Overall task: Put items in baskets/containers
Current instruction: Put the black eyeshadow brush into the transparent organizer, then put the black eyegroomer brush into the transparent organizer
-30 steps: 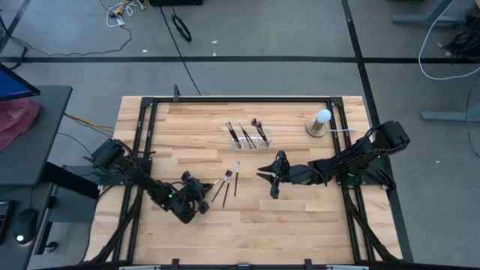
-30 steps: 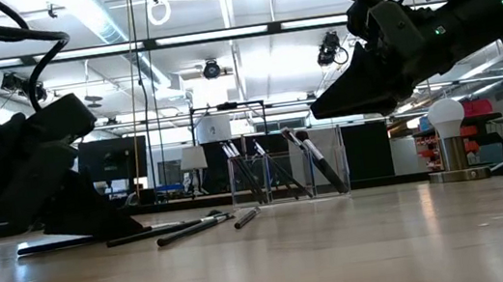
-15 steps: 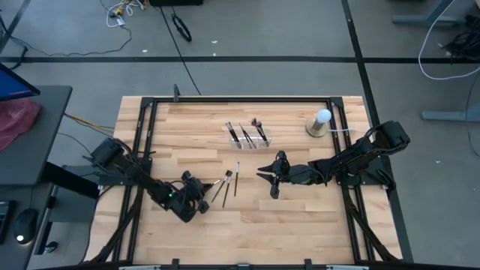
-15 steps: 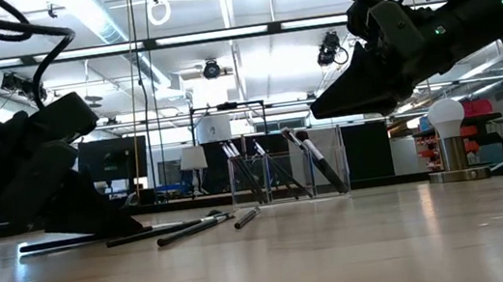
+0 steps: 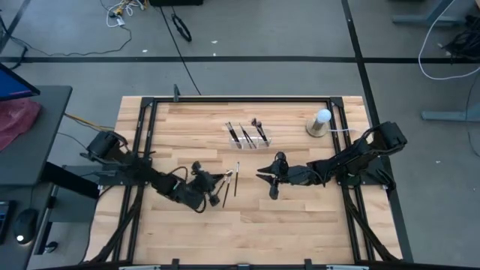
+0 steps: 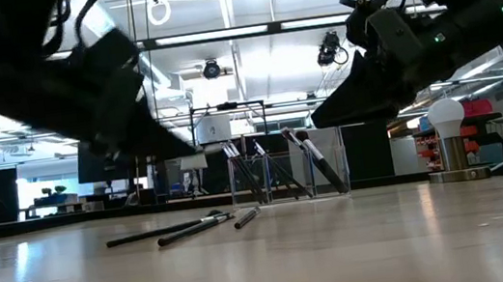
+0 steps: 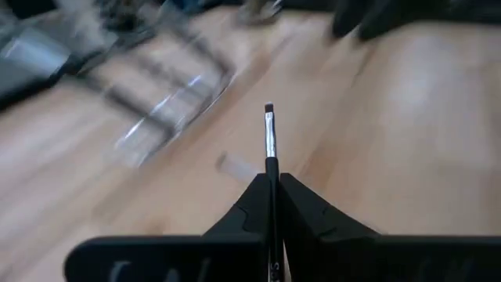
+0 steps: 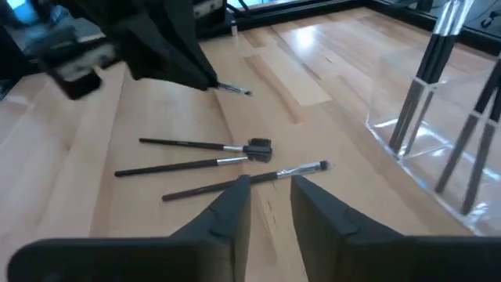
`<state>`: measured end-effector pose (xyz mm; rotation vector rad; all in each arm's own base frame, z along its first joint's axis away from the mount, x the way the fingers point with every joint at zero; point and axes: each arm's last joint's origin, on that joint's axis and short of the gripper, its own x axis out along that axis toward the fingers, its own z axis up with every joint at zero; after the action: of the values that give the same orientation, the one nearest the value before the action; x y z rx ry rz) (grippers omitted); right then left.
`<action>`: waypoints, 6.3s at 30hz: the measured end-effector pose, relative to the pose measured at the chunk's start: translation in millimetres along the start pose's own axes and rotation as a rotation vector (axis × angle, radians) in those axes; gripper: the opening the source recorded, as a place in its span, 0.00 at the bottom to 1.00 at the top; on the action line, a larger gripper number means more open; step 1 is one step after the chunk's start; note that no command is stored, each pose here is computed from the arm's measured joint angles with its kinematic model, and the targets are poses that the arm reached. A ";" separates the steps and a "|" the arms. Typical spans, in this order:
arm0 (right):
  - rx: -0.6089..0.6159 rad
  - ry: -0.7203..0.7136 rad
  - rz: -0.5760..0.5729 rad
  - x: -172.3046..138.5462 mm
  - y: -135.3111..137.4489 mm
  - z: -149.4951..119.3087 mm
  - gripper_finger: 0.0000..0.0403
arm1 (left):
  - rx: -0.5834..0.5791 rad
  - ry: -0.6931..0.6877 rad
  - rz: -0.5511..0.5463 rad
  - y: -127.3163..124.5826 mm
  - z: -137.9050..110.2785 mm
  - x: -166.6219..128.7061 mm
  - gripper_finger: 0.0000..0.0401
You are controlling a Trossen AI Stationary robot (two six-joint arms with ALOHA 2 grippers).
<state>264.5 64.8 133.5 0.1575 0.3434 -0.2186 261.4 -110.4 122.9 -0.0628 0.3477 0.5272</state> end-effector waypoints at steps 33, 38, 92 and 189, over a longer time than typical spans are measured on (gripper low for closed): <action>-0.134 -0.482 0.229 7.9 31.2 8.1 0.41 | 0.110 -0.226 -0.272 -33.7 77.2 13.6 0.05; -0.129 -0.482 0.230 7.8 31.2 8.2 0.31 | 0.110 -0.226 -0.272 -33.7 77.2 13.6 0.05; -0.243 0.669 -0.094 58.9 -108.5 179.2 0.03 | 0.052 0.110 0.055 -1.8 39.2 30.2 0.39; -0.023 0.070 0.019 -13.6 3.4 12.4 0.20 | -0.109 0.312 0.063 -24.4 -25.0 4.6 0.49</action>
<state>256.7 68.2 150.2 0.1461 0.4139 -0.1911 269.7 -133.0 97.1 -0.2422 0.6266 0.5994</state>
